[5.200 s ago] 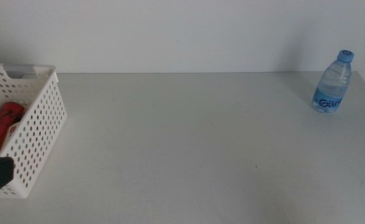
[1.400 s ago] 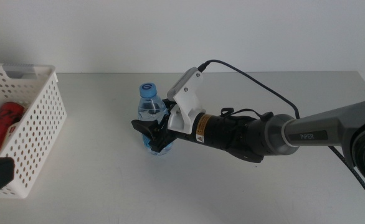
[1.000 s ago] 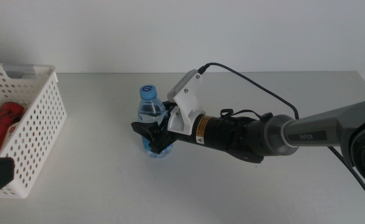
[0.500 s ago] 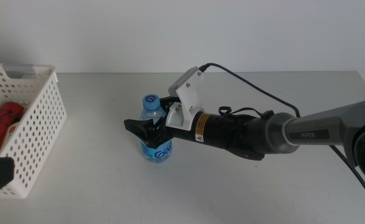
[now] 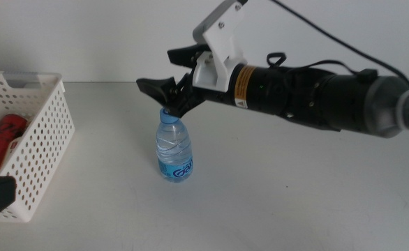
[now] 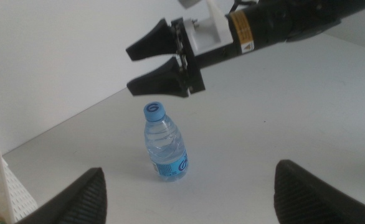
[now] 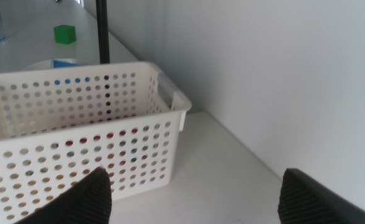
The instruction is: Use arms to grab the bottles and put them into the dustbin to the left of the table.
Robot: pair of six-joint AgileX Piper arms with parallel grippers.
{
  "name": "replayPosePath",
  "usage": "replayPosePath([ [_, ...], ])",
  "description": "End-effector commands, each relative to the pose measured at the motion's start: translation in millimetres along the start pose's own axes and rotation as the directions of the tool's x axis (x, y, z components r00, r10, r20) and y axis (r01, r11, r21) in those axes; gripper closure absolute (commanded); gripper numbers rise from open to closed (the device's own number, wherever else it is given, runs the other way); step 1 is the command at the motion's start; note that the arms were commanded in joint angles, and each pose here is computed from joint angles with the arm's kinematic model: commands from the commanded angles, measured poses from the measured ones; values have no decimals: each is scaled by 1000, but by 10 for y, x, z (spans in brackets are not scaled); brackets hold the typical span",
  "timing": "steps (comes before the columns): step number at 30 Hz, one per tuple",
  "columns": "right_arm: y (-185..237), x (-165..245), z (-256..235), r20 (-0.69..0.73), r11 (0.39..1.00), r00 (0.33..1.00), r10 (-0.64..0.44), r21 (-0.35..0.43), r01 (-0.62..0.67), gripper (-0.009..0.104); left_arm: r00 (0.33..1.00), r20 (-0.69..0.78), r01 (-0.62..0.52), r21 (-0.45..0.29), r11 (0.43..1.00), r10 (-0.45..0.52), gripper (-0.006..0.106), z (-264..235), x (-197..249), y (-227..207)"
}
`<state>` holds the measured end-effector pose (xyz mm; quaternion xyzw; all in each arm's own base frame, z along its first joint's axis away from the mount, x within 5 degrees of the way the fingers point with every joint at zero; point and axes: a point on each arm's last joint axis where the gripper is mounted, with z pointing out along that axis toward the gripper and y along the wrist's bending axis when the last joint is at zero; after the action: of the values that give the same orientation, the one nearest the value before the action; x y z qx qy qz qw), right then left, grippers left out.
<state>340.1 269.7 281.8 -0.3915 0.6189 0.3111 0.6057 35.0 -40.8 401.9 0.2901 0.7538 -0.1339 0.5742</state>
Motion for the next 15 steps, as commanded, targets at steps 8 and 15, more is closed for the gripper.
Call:
replayPosePath([
  [8, 115, -1360, -930, 167, 979, 976, -141, 168, 113, 19, 996, 82, 21, -7, 1000, -21, 11, -5, -126, 24],
  [15, 251, -1303, -1794, 124, 914, 989, -85, 404, 27, 24, 996, 82, 21, -7, 1000, -21, 11, -5, -126, 24],
])
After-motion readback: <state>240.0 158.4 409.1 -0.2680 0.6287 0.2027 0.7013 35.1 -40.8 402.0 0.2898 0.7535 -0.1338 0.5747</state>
